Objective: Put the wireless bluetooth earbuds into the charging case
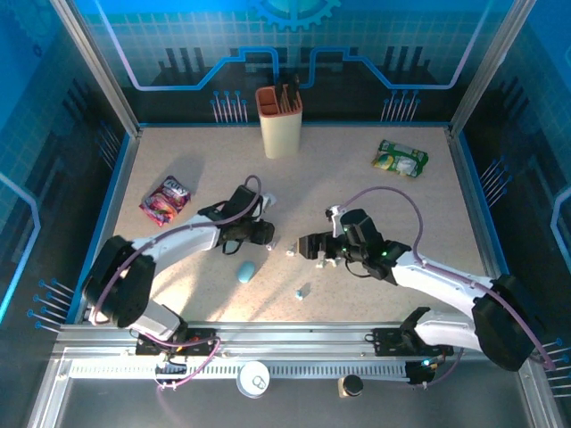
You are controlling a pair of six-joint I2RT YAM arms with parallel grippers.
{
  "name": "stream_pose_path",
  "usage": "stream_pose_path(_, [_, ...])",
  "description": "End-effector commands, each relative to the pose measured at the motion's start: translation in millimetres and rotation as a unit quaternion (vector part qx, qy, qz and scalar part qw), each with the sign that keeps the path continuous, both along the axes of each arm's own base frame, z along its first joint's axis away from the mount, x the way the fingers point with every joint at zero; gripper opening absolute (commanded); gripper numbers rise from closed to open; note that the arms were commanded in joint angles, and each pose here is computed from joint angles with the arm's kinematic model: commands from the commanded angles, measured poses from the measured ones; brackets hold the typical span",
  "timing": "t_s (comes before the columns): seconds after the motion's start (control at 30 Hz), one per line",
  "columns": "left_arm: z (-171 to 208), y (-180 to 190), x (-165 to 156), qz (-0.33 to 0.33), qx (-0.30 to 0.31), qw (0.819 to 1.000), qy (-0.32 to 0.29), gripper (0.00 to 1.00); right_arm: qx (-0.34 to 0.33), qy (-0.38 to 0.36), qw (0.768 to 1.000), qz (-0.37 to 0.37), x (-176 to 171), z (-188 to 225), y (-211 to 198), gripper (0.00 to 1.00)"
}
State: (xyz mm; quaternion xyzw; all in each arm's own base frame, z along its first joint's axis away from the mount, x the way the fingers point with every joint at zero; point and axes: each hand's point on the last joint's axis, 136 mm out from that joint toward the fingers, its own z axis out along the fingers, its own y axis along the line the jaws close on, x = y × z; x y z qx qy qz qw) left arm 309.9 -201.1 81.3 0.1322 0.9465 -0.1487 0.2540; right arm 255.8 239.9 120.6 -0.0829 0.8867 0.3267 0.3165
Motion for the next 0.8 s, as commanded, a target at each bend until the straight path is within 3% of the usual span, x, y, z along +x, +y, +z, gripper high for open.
stream_pose_path(0.0, [29.3,-30.8,2.9,-0.096,-0.055,0.991,-0.081,0.46,0.064,0.050,0.997,-0.006,-1.2,14.4,0.8,0.98])
stream_pose_path(0.2, [79.6,-73.0,-17.0,-0.219,-0.178,0.943,-0.174,0.47,0.125,0.091,0.988,0.013,3.0,46.4,11.8,0.94])
stream_pose_path(0.43, [93.3,-89.0,-44.2,-0.309,-0.205,0.900,-0.229,0.46,0.147,0.131,0.980,0.029,7.6,63.4,18.2,0.84])
stream_pose_path(0.63, [99.7,-96.8,-52.8,-0.342,-0.207,0.884,-0.242,0.46,0.152,0.169,0.972,0.059,4.6,57.3,29.9,0.73])
stream_pose_path(0.77, [99.2,-99.2,-52.1,-0.346,-0.203,0.883,-0.245,0.46,0.151,0.182,0.969,0.067,1.9,51.4,34.3,0.64])
